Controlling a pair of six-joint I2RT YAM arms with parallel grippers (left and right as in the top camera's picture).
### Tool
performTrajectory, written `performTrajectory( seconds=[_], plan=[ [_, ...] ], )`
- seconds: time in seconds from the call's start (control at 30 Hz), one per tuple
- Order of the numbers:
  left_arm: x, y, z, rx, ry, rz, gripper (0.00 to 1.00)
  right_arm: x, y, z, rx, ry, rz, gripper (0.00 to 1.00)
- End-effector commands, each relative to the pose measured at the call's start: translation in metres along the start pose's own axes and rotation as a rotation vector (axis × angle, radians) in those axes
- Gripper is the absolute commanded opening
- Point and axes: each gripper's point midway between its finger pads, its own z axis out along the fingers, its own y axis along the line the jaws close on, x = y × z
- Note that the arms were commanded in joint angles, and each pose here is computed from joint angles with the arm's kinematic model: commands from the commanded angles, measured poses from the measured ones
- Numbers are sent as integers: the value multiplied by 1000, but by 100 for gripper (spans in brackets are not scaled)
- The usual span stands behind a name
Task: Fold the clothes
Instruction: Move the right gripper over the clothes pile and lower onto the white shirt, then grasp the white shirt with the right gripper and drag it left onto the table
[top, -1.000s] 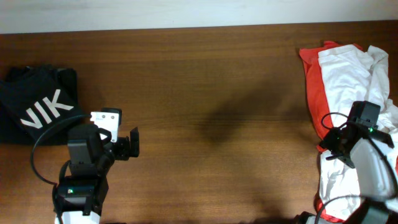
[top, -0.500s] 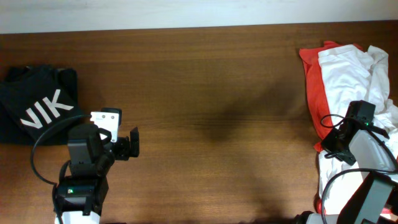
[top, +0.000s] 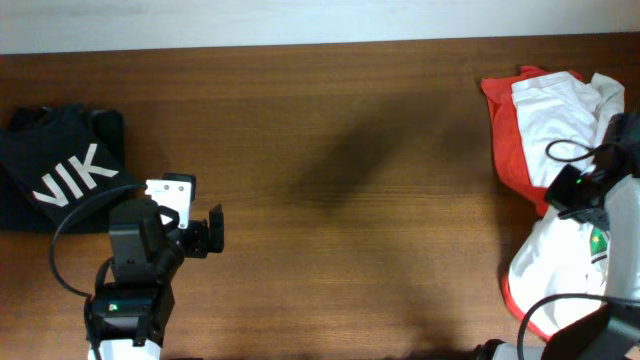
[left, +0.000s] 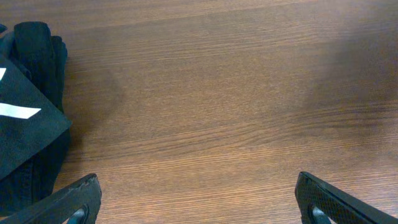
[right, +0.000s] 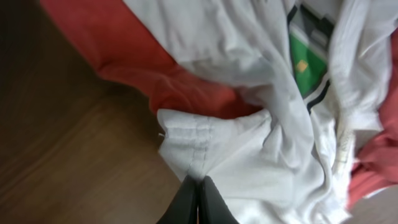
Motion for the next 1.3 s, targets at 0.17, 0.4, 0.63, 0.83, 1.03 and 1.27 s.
performTrajectory(
  seconds=[0.17,0.4,0.63,0.83,1.03,1.27],
  plan=[
    [-8,-3,-4,17,-21,-8,99,9,5,-23,-57,28,-82,4],
    [-8,-3,-4,16,-21,-9,99,38,27,-28,-206,139,-206,4],
    [-9,-3,-4,16,-24,-8,99,10,30,-35,-214,28,-168,4],
    [-9,-3,-4,16,-22,-8,99,-17,56,-71,-368,-86,-195,4],
    [-9,-3,-4,16,-24,-8,99,-27,35,-86,-248,-123,-134,4],
    [-9,-3,-4,16,-24,-8,99,-35,133,-228,-862,-452,-599,4]
  ],
)
